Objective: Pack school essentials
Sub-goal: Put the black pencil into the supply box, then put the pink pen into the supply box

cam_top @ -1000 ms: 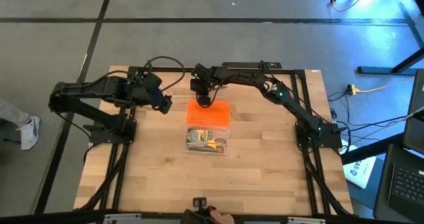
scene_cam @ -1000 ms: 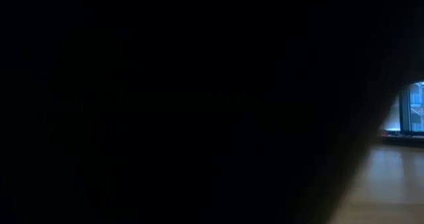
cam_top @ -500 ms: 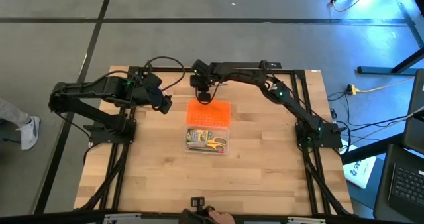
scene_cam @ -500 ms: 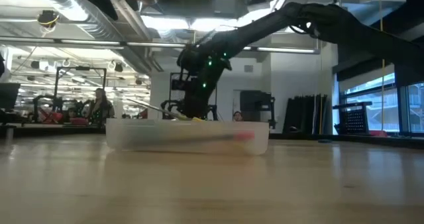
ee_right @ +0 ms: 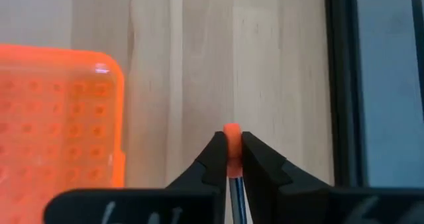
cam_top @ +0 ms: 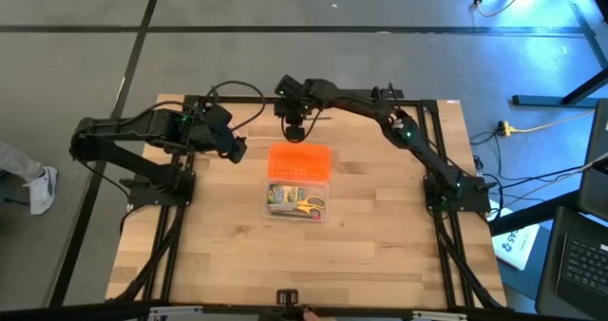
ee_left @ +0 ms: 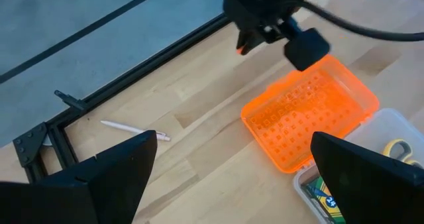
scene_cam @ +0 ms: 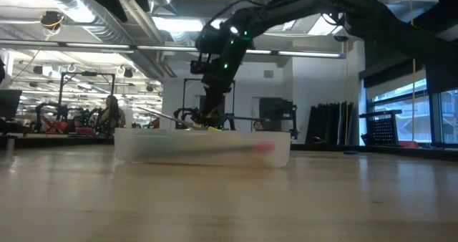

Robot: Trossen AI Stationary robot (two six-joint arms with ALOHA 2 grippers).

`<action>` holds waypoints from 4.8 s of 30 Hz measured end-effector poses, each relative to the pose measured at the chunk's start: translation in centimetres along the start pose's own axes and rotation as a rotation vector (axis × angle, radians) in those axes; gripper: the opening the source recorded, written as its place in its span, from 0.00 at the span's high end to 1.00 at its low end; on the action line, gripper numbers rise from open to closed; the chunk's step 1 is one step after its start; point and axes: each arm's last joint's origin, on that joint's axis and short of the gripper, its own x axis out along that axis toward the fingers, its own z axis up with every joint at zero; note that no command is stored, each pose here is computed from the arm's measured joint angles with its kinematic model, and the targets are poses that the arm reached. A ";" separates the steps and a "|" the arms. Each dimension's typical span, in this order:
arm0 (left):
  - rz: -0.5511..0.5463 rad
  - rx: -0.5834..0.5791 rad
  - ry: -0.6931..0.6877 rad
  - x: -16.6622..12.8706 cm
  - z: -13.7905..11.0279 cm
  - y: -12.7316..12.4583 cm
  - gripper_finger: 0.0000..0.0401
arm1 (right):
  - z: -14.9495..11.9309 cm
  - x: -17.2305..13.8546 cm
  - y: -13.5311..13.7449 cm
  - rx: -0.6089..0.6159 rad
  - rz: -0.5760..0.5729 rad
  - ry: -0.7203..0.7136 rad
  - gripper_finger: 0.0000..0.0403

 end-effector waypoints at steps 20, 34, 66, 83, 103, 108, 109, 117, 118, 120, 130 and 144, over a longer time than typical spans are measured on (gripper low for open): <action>0.005 0.085 0.047 0.0 -0.3 0.2 0.02 | 3.1 -5.8 10.4 0.169 0.114 0.035 0.92; -0.191 0.265 0.064 -3.3 -2.5 0.6 0.02 | 4.7 -6.6 19.2 0.304 0.218 0.020 0.91; -0.562 0.491 0.064 -8.0 -5.7 1.3 0.02 | 4.6 -1.3 25.7 0.383 0.248 0.041 0.90; -0.559 0.489 0.062 -8.0 -5.7 1.3 0.02 | 4.1 0.7 26.9 0.332 0.329 0.088 0.90; -0.577 0.474 0.052 -8.1 -5.6 1.1 0.02 | 4.1 0.7 26.9 0.311 0.324 0.080 0.77; -0.577 0.474 0.052 -8.1 -5.6 1.1 0.02 | 4.1 0.7 26.4 0.324 0.321 0.083 0.77; -0.577 0.474 0.052 -8.1 -5.6 1.1 0.02 | 4.1 0.6 26.2 0.328 0.321 0.092 0.77; -0.543 0.425 0.059 -8.0 -5.6 1.3 0.02 | 5.2 -3.9 24.6 0.339 0.341 0.024 0.77; -0.533 0.411 0.060 -7.9 -5.6 1.4 0.02 | 5.3 -4.4 24.4 0.339 0.340 0.009 0.77; -0.516 0.374 0.062 -7.9 -5.6 1.6 0.02 | 5.5 -5.5 23.9 0.343 0.320 -0.016 0.77; -0.327 -0.065 0.084 -6.4 -4.3 3.0 0.02 | 6.1 -12.7 19.8 0.297 0.177 -0.193 0.77; -0.008 -0.363 0.239 -1.3 -0.6 5.4 0.02 | 4.9 -19.3 11.9 0.177 0.042 -0.347 0.77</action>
